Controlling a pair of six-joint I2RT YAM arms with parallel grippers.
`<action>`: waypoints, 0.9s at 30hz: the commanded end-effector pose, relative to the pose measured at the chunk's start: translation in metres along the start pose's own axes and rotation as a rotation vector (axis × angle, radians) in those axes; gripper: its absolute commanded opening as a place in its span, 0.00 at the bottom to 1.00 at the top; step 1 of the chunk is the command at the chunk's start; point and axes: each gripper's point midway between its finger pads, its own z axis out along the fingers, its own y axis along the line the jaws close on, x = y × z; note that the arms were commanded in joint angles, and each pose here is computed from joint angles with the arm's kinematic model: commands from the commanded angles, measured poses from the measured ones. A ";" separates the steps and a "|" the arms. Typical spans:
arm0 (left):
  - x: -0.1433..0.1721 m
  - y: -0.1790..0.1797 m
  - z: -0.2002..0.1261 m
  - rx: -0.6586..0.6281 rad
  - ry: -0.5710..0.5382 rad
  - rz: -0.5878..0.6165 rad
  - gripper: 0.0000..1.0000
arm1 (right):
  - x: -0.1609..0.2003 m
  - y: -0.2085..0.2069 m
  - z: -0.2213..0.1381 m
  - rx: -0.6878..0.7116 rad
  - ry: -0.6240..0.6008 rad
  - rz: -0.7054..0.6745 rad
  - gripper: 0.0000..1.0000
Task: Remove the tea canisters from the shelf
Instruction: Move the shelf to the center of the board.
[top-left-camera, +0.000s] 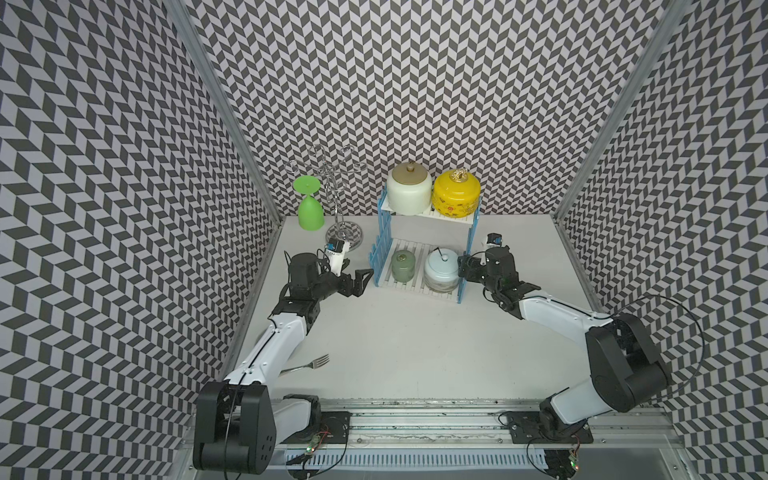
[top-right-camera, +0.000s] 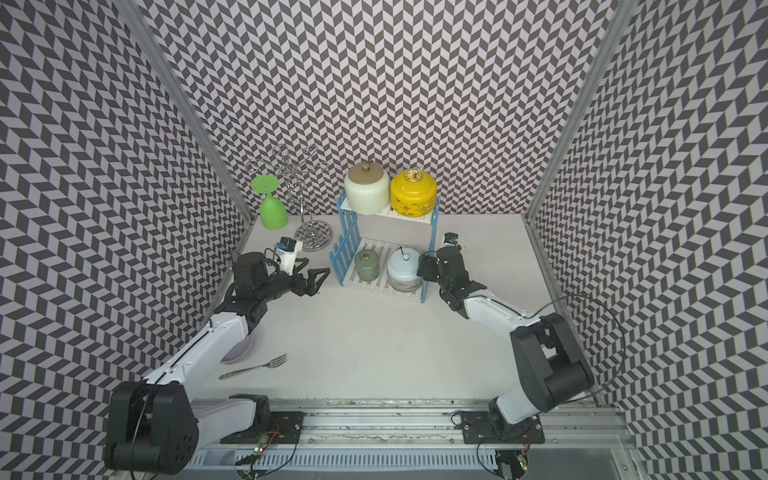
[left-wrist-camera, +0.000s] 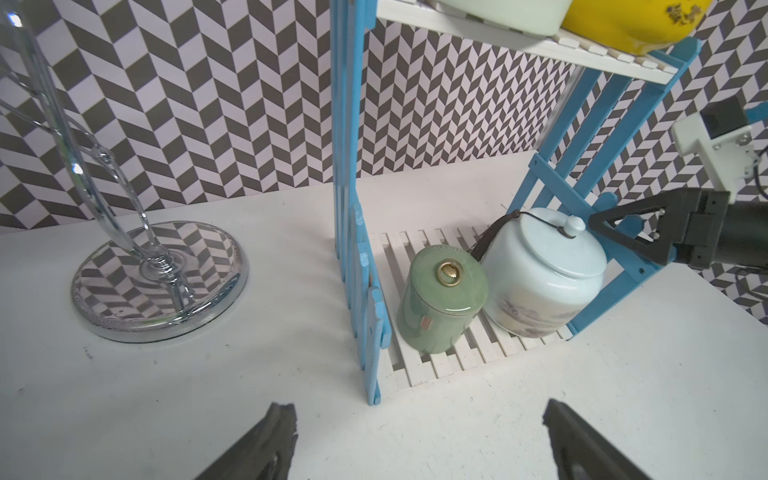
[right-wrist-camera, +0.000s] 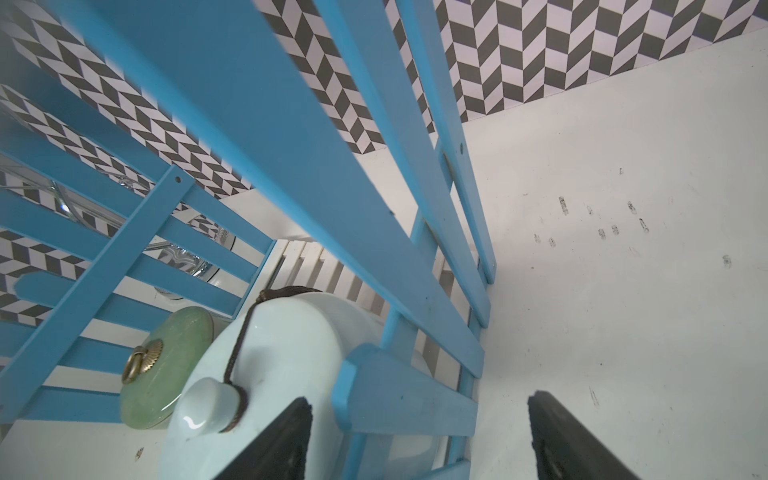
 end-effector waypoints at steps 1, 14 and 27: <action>0.002 -0.008 0.004 0.026 0.010 0.016 0.97 | -0.009 0.008 -0.015 -0.046 0.003 -0.011 0.83; 0.004 0.000 0.025 -0.006 0.055 -0.037 0.96 | 0.020 0.023 -0.084 -0.169 0.008 0.040 0.83; 0.006 0.003 0.067 0.049 0.199 -0.123 0.85 | 0.053 0.028 -0.057 -0.154 0.104 0.000 0.74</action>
